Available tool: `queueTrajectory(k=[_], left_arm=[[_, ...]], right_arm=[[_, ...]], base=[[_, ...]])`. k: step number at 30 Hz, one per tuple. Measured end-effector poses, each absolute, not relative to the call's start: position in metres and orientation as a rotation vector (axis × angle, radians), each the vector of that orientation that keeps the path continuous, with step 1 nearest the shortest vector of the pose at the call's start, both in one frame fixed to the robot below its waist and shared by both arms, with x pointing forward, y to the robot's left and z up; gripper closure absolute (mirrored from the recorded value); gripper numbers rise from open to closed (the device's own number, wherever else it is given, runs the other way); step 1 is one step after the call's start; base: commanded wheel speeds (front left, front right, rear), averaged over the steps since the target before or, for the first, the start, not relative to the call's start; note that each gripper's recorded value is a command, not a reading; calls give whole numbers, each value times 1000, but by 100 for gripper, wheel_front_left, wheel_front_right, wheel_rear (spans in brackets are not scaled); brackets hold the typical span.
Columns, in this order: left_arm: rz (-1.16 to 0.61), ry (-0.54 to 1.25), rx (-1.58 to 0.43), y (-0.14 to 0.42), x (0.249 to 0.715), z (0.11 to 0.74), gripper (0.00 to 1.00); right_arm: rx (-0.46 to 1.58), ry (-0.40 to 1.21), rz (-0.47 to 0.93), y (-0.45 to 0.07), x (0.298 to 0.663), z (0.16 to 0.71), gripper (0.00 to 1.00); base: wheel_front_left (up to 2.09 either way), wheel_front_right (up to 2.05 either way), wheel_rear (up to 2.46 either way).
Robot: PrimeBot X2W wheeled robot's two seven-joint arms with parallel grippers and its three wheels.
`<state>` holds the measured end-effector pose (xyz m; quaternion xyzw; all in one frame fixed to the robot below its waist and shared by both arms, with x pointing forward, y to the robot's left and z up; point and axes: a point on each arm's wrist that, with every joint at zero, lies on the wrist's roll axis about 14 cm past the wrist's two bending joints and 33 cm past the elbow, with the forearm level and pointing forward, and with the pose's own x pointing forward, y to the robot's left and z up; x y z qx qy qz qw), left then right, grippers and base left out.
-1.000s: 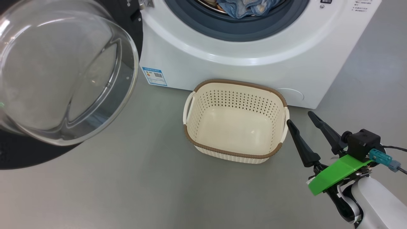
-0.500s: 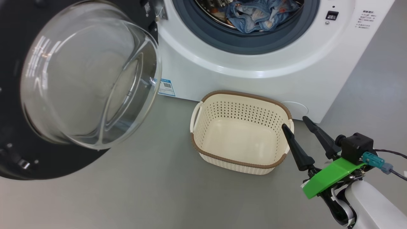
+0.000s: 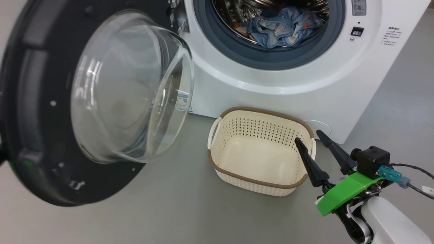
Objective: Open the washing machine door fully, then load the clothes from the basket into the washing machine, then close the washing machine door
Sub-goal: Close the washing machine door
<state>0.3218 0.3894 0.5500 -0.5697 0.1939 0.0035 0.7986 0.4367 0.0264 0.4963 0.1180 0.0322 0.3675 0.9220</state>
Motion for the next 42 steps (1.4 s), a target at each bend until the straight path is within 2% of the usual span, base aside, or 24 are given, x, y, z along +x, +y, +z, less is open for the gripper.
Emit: queueTrajectory(k=[18,42], left_arm=[[-362,625,-1079,265,320,572,100],[-802,725,-982,117,376,587,100]], right_arm=[[291,41,679,7,433,505,0],[312,-10,369,-102,428,508,0]], base=[[0,0,0],[0,0,0]])
